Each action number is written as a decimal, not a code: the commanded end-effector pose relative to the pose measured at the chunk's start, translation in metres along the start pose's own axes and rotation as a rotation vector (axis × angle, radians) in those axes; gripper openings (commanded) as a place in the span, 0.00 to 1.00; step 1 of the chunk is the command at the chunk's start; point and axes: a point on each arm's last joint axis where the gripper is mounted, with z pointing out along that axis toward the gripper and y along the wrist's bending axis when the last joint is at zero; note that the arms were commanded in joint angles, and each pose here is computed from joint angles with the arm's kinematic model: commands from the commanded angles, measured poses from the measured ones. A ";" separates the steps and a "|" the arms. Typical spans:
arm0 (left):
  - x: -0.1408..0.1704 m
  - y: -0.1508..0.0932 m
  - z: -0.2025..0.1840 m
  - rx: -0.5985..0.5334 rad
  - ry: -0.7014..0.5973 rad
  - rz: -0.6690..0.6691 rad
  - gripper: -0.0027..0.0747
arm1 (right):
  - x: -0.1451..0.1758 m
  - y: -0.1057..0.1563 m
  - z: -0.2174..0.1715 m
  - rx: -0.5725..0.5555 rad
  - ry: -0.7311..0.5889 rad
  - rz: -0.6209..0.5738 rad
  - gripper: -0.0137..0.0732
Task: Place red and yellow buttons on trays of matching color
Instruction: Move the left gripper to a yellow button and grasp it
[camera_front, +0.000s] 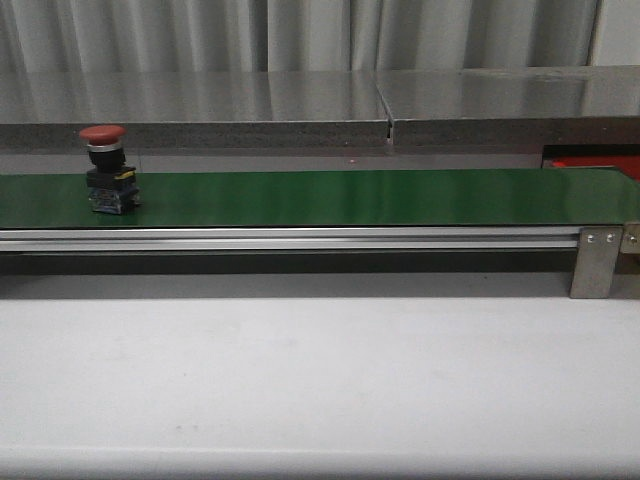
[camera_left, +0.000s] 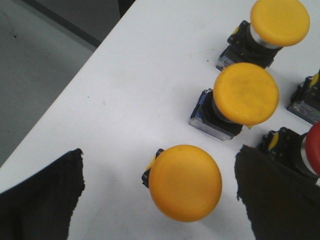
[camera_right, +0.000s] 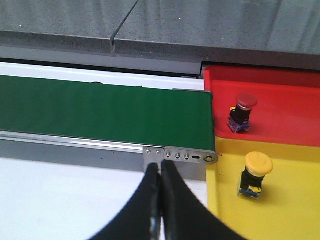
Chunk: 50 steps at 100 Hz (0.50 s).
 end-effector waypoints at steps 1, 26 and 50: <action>-0.021 -0.003 -0.019 -0.008 -0.114 -0.005 0.79 | -0.014 -0.002 -0.003 0.021 -0.094 0.006 0.02; -0.018 -0.009 -0.008 0.002 -0.101 0.003 0.79 | -0.014 -0.002 -0.003 0.021 -0.094 0.006 0.02; -0.020 -0.016 -0.007 0.006 -0.118 0.014 0.37 | -0.014 -0.002 -0.003 0.021 -0.094 0.006 0.02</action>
